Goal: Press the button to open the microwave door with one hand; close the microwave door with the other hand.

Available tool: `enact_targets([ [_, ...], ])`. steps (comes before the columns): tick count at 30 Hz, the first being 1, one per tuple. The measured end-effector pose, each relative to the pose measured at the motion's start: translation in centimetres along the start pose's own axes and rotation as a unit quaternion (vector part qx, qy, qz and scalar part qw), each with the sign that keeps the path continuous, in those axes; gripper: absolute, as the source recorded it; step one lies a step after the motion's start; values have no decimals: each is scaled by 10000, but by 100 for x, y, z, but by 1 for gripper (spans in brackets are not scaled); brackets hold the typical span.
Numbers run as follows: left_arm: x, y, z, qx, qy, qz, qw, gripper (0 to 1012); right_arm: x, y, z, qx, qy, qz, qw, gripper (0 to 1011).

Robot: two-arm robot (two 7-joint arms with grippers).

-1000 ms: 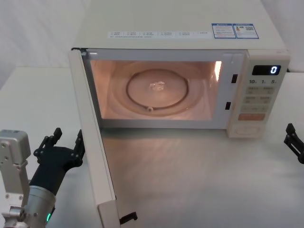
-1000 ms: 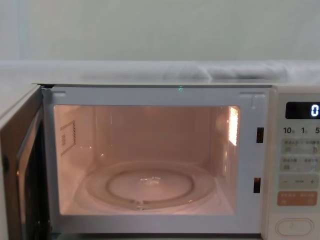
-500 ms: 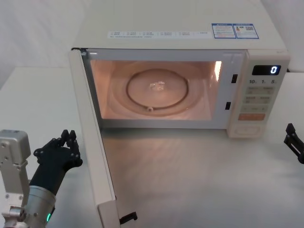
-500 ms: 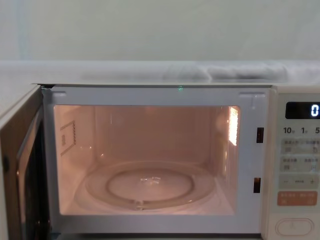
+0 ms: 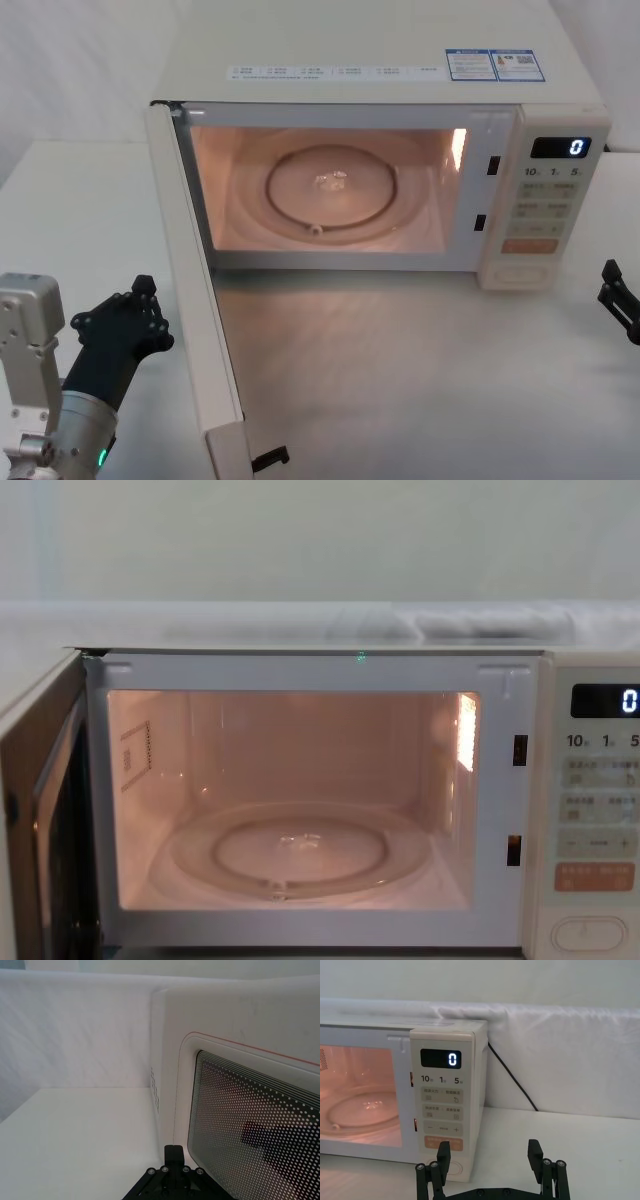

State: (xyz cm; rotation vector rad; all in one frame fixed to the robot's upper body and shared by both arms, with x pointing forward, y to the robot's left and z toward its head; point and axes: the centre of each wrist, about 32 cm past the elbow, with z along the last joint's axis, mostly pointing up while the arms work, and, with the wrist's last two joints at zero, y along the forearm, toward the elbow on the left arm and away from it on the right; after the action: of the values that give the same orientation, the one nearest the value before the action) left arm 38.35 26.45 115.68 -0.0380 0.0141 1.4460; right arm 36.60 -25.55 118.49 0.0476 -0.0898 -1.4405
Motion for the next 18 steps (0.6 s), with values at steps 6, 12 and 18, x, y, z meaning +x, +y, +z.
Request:
enact_targets([
  [6,13,0,6,-10,20,-26,10000,0,0,0,0,0,0,0,10000,1002],
  [12,137,22,87,-119,154,-192,9996,0,0,0,0,0,-1,0,10000,1002],
  [18,266,96,132,-199,79,-273,9994,0,0,0,0,0,-1,0,10000,1002],
])
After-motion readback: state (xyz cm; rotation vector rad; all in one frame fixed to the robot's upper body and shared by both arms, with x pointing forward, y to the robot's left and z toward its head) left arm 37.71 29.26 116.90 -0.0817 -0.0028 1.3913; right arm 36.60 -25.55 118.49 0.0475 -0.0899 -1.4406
